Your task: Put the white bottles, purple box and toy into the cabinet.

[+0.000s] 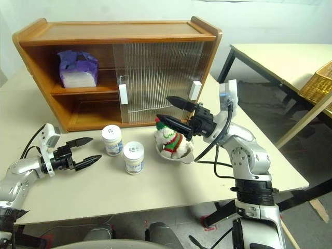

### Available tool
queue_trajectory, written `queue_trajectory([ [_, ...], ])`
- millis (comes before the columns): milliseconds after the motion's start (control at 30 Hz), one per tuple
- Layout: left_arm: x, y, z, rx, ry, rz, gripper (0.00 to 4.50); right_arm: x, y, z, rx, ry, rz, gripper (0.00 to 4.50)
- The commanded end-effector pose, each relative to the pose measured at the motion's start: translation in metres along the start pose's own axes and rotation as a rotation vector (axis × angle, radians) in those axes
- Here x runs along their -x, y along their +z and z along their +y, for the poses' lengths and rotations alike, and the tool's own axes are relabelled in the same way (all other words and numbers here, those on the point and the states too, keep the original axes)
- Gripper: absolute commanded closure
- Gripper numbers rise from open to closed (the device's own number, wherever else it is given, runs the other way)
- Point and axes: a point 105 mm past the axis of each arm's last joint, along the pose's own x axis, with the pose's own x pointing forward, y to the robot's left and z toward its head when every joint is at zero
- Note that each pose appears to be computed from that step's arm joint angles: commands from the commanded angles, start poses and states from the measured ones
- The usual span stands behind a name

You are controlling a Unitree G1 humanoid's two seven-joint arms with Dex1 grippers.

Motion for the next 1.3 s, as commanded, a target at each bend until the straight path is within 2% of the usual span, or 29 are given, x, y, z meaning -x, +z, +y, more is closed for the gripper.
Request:
queue_trajectory([
  [33,-0.008,-0.015,0.0,0.007,-0.007,0.022,0.03,-0.002,0.004,0.002,0.01,0.013,0.001,0.0],
  [367,-0.027,-0.03,-0.002,0.011,-0.035,0.008,0.03,0.0,0.004,0.001,0.013,0.005,0.006,0.0],
  [733,-0.04,-0.018,0.006,-0.006,-0.026,-0.053,0.03,0.001,0.004,0.001,0.011,0.0,0.009,0.0],
  [1167,-0.054,-0.014,0.001,0.006,-0.059,-0.072,0.03,0.001,0.002,0.002,0.008,-0.003,0.01,0.0],
  [1300,-0.056,-0.014,0.001,0.011,-0.061,-0.073,0.94,0.001,0.003,0.002,0.008,-0.006,0.009,0.0],
])
